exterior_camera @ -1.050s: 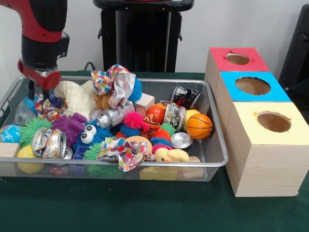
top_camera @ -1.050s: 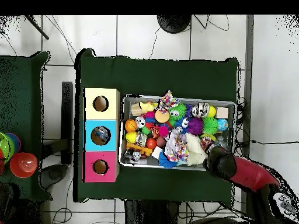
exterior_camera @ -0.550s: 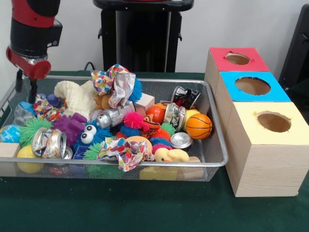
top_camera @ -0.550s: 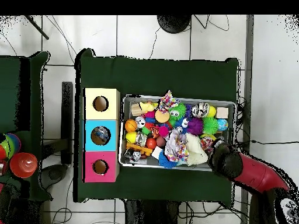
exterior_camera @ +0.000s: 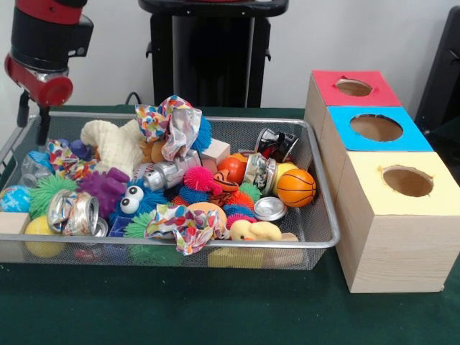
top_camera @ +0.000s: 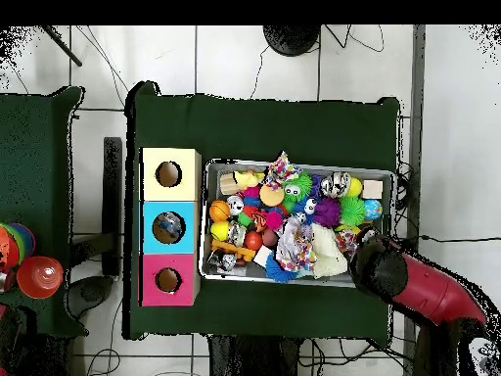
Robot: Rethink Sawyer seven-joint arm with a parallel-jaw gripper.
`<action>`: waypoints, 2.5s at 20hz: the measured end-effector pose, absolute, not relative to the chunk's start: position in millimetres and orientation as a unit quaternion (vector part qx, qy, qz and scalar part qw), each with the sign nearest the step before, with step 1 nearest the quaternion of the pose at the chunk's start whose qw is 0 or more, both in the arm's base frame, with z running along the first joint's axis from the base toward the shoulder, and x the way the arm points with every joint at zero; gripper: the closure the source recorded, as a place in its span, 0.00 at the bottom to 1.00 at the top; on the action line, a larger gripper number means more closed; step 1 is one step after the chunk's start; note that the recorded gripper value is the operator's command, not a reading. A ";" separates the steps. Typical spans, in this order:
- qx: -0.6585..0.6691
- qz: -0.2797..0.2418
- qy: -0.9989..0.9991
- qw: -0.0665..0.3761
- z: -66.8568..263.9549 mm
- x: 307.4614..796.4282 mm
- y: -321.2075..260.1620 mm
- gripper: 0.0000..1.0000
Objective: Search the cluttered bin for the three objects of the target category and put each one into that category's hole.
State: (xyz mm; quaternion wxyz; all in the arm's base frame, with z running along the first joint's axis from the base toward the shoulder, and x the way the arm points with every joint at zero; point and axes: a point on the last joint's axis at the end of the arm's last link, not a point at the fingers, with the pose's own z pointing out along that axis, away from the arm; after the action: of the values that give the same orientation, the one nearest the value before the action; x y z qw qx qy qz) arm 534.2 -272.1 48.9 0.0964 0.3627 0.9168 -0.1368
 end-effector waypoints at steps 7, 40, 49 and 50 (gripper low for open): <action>0.393 -0.142 0.906 0.070 27.0 526.6 -256.9 0.00; 0.613 -0.122 0.774 -0.105 -10.5 499.0 -243.9 0.00; 0.622 -0.100 0.768 -0.114 20.2 510.8 -217.8 0.00; 0.625 -0.098 0.766 -0.114 23.3 510.6 -215.3 0.00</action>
State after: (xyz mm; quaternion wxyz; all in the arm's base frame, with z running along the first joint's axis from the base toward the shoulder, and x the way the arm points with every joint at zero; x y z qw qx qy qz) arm 510.6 -215.3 23.3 -0.1136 0.6250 0.7661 -0.0978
